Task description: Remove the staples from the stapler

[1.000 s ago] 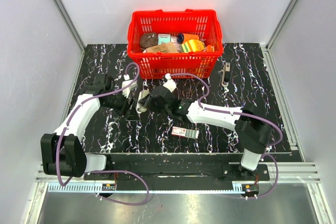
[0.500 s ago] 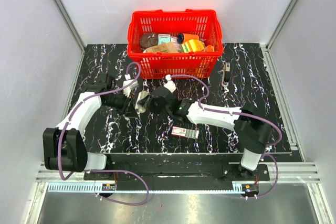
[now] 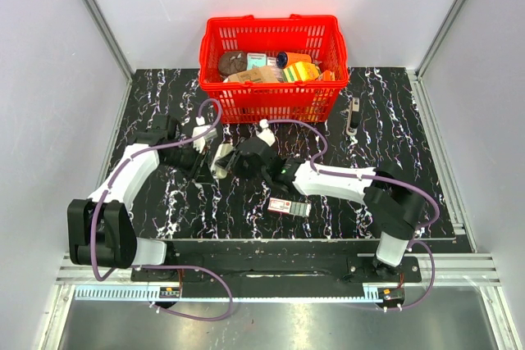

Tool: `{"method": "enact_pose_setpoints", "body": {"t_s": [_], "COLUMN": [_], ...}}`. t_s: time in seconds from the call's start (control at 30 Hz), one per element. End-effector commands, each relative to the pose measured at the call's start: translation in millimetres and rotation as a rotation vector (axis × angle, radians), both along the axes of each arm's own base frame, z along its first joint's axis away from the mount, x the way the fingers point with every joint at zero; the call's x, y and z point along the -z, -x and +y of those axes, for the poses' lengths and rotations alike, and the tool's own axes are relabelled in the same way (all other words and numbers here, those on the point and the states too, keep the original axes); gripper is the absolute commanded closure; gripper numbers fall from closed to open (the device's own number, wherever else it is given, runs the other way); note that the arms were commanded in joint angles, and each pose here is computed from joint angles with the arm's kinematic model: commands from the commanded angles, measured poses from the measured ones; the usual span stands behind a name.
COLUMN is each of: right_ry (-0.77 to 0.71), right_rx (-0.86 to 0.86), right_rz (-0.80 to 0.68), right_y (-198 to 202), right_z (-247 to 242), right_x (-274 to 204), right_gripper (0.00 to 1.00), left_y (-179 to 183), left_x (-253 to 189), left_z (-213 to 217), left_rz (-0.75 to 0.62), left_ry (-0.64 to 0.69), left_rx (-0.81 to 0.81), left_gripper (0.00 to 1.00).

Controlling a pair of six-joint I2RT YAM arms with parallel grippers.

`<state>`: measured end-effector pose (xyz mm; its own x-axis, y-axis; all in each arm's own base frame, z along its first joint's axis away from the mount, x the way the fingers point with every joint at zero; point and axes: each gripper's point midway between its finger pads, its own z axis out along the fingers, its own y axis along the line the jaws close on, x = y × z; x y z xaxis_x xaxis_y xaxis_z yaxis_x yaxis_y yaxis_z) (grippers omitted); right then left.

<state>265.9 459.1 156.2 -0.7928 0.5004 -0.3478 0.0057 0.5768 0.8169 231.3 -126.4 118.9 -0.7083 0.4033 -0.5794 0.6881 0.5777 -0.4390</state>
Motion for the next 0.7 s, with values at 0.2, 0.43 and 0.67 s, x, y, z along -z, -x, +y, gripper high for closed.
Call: {"method": "enact_pose_setpoints", "body": {"t_s": [0.2,0.43,0.67], "right_ry": [0.078,0.113,0.102], "right_rx": [-0.235,-0.258,-0.251], "right_rz": [-0.032,-0.033,-0.041], "right_y": [43.3,51.4,44.9], "right_z": [-15.4,-31.6,-24.6], "right_x": [8.6,20.2,17.3], "right_gripper": [1.00,1.00,1.00], "left_y": [-45.8,-46.7,-33.4], "left_x": [7.7,12.3,11.0], "left_z": [25.9,28.7,19.7], "left_rz": [-0.264,-0.287,-0.255], "left_ry": [-0.167,-0.184,-0.121], "left_rx": [0.002,0.005,-0.008], "left_gripper": [1.00,1.00,1.00]}}
